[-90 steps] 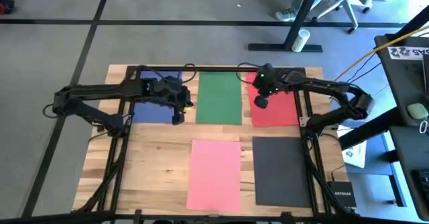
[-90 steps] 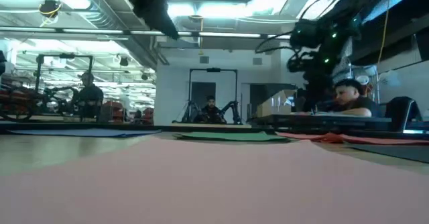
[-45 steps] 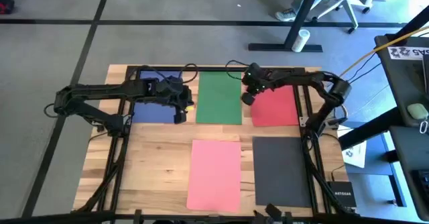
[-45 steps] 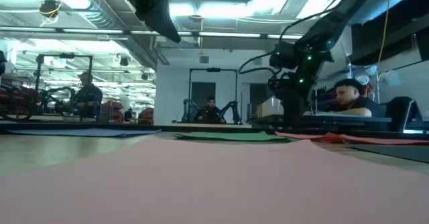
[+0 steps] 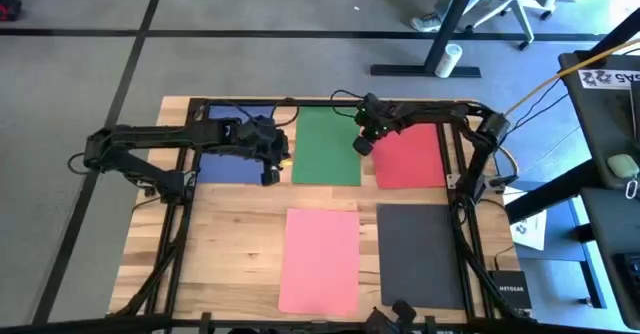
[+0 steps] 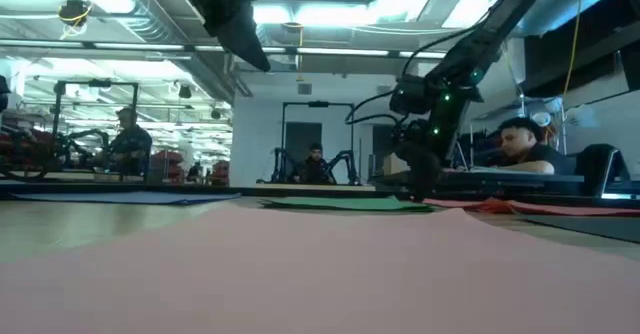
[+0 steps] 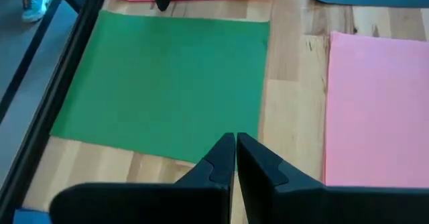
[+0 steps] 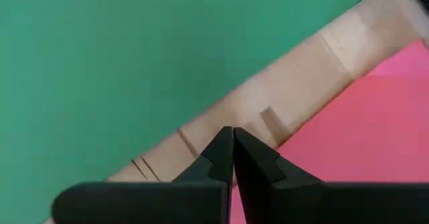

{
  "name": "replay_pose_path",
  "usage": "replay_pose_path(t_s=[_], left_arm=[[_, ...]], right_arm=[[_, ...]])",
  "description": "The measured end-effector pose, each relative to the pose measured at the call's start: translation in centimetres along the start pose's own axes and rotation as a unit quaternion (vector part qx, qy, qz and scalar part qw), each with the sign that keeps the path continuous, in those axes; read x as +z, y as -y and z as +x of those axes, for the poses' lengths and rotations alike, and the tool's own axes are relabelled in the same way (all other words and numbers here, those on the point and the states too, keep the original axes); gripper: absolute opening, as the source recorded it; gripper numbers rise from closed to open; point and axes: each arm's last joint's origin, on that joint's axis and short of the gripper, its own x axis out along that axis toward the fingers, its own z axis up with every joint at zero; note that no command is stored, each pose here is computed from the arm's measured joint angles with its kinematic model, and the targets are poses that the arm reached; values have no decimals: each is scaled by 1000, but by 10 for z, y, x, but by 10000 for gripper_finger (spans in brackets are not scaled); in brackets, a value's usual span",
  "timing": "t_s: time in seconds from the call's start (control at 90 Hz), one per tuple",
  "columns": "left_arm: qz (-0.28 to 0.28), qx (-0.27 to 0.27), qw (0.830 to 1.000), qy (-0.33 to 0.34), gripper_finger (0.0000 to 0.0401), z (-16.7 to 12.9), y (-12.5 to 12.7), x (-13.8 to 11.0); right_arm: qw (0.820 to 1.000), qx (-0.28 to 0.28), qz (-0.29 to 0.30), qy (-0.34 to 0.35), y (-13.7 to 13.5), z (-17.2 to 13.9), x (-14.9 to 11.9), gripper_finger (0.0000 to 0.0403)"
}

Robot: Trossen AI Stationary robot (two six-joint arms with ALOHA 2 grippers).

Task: Organize paper
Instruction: Stack the red paper on top of the other red paper

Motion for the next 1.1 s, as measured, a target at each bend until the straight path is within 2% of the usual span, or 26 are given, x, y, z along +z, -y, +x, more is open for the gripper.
replay_pose_path(t_s=[0.289, 0.778, 1.1], left_arm=[[-1, 0, 1000, -1, 0, 0, 0, 0], [-1, 0, 1000, -2, 0, 0, 0, 0], [-3, 0, 1000, -2, 0, 0, 0, 0]], right_arm=[[999, -10, 32, -11, 17, -1, 0, 0], [998, -44, 36, -17, 24, 0, -2, 0], [999, -42, -4, 17, 25, -18, 3, 0]])
